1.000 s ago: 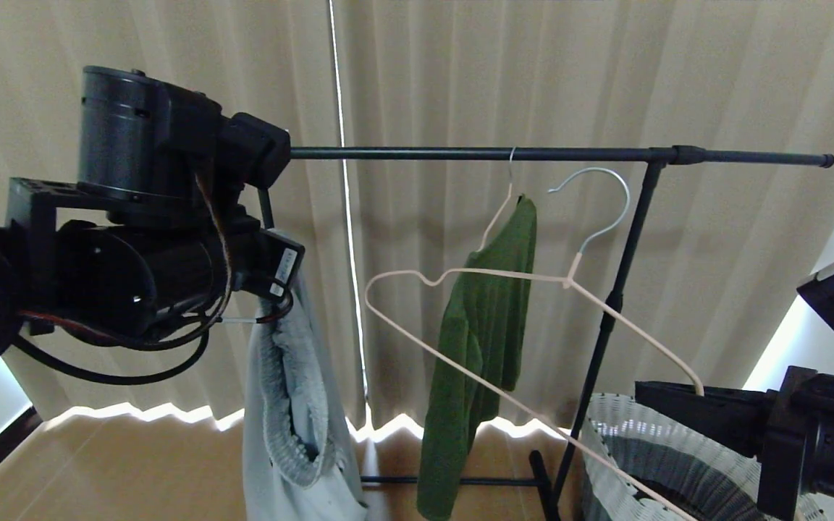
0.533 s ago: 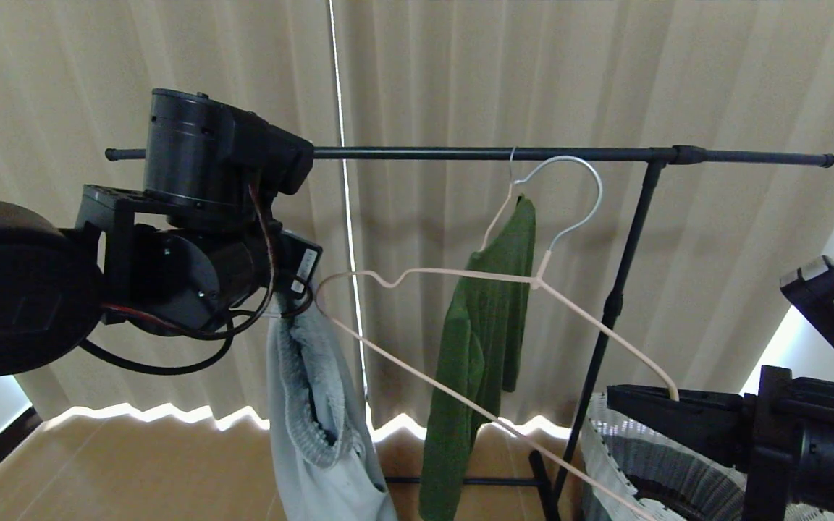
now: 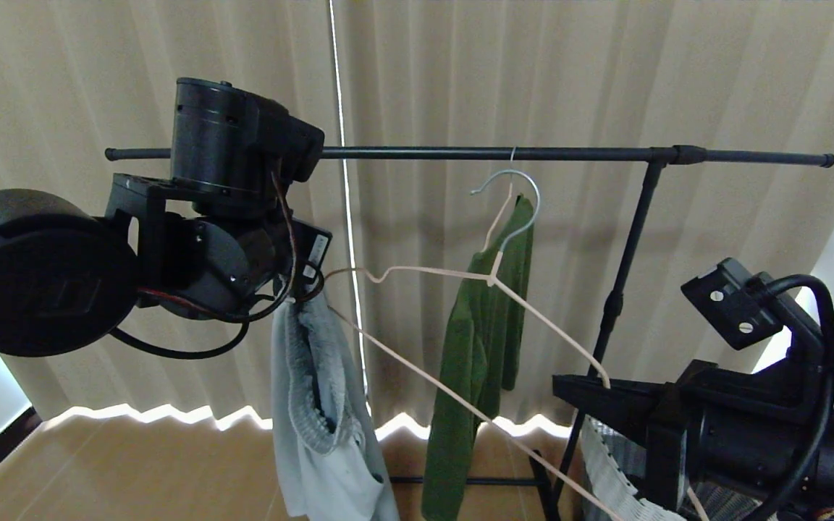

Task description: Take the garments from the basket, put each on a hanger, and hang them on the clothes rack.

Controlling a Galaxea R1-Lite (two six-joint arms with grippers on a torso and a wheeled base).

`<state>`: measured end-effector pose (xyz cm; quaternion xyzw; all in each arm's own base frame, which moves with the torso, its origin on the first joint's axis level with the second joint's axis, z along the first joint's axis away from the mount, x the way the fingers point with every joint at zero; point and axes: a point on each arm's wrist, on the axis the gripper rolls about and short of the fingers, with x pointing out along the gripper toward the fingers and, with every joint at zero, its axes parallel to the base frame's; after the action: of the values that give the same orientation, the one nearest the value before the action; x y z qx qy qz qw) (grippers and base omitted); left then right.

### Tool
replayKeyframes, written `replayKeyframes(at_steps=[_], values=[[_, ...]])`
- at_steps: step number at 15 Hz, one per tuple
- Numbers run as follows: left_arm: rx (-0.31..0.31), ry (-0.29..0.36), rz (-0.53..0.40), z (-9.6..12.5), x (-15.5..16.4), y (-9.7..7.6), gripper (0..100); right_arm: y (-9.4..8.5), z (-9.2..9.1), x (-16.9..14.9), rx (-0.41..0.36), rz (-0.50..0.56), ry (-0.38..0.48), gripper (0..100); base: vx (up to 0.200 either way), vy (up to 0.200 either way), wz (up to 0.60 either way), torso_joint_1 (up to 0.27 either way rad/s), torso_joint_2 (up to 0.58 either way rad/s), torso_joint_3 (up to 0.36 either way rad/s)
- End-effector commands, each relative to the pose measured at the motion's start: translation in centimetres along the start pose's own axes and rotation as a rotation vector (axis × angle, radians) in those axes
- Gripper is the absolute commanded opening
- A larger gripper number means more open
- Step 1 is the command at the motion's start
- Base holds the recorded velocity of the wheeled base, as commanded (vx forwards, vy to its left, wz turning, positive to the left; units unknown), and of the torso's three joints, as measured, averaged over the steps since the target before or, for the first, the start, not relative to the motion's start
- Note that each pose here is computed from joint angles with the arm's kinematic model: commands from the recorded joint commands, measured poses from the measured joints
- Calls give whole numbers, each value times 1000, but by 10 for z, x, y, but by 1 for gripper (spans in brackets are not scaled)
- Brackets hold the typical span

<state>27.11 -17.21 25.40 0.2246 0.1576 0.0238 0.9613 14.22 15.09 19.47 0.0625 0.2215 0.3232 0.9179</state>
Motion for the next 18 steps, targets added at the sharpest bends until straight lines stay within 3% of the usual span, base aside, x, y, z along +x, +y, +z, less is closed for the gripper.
replayKeyframes(at_steps=[1, 3, 10, 15, 18], values=[[-6, -2, 16, 3, 2, 3, 0, 0, -1, 2, 1, -3, 1, 0, 0, 0, 0, 0, 0, 0], [-5, 17, 63, 2, 11, 7, 0, 0, 1, -9, 6, 10, -29, 0, 0, 0, 0, 0, 0, 0], [-5, 31, 100, 5, 24, 3, 0, 3, -5, -37, 22, 119, -54, 0, 0, 0, 0, 0, 0, 0], [-5, 29, 103, 5, 22, 4, 0, 5, -5, -31, 14, 137, -36, 0, 0, 0, 0, 0, 0, 0], [3, 33, 114, 5, 22, 4, 0, 10, 0, -2, 13, 115, -4, 0, 0, 0, 0, 0, 0, 0]])
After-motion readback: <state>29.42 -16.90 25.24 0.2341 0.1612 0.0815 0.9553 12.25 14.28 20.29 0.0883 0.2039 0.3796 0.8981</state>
